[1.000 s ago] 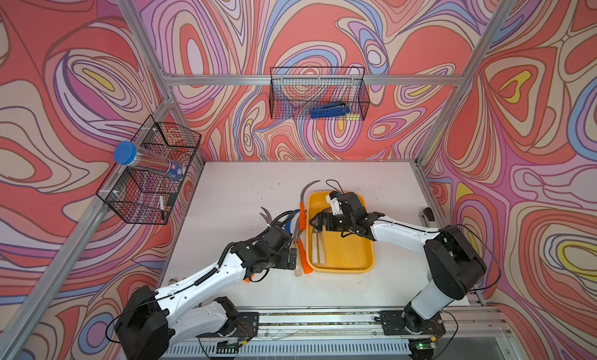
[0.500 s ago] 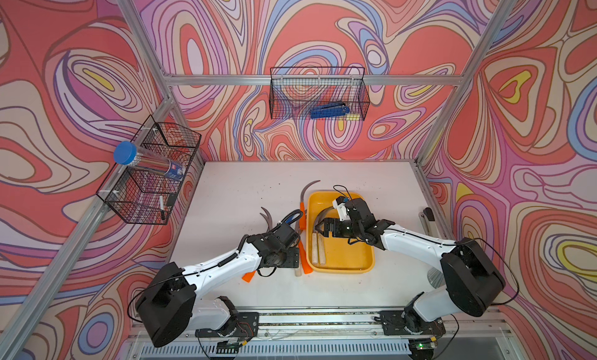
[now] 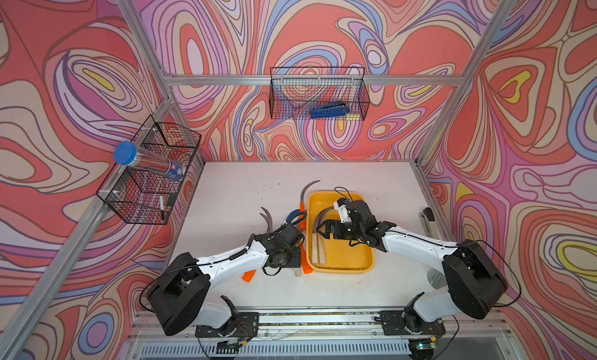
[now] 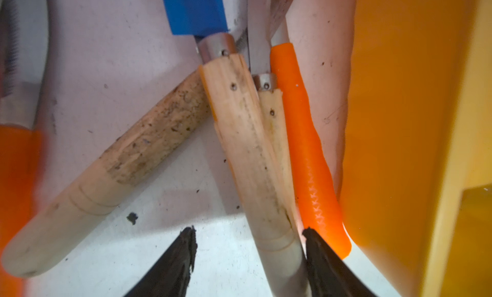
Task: Put small sickles into storage boxes
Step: Pick up the sickle at the center of the board, then place the sickle in the storage box.
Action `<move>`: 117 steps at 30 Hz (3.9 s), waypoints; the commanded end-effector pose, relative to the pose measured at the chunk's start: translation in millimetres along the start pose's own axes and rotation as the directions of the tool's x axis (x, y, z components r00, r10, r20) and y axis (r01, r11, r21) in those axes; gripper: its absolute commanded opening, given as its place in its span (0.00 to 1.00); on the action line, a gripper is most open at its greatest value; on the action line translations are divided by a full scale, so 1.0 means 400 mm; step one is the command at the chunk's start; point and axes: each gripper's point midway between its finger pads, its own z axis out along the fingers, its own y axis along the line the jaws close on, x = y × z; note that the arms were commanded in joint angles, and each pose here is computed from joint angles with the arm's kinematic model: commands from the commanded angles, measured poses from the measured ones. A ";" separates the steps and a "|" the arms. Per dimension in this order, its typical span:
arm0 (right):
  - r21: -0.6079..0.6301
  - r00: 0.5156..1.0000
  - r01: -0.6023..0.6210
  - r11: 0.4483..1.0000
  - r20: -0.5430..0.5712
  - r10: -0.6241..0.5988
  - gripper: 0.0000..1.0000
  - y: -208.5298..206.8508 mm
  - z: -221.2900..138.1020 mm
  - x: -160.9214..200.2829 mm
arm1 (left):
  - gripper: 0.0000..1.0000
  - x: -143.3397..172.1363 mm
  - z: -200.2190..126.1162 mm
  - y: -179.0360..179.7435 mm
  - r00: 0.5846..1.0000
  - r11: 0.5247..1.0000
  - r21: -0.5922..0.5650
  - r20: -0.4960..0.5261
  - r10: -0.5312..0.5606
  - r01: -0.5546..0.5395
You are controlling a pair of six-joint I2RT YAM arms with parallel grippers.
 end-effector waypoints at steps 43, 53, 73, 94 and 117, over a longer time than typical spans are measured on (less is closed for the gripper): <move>-0.139 0.998 -0.037 0.990 0.043 0.043 0.98 0.080 -0.047 -0.024 | 0.00 -0.085 -0.136 0.050 0.976 0.995 -0.101 0.212 0.047 -0.026; -0.219 0.997 -0.054 0.974 0.048 0.066 0.98 0.142 -0.042 -0.021 | 0.00 -0.085 -0.181 0.018 0.966 0.997 0.004 0.250 0.069 -0.072; -0.327 0.998 -0.033 0.945 0.035 0.046 0.85 0.300 0.024 -0.001 | 0.00 -0.059 -0.215 -0.102 0.963 0.940 0.286 0.246 0.113 -0.183; -0.329 0.997 -0.048 0.943 0.040 0.065 0.14 0.297 0.061 -0.005 | 0.14 -0.044 -0.204 -0.135 0.962 0.904 0.377 0.250 0.112 -0.203; -0.084 0.999 0.031 0.996 0.044 -0.027 0.01 0.118 -0.022 -0.070 | 0.98 -0.070 -0.218 0.009 0.946 0.986 0.093 0.307 0.107 -0.142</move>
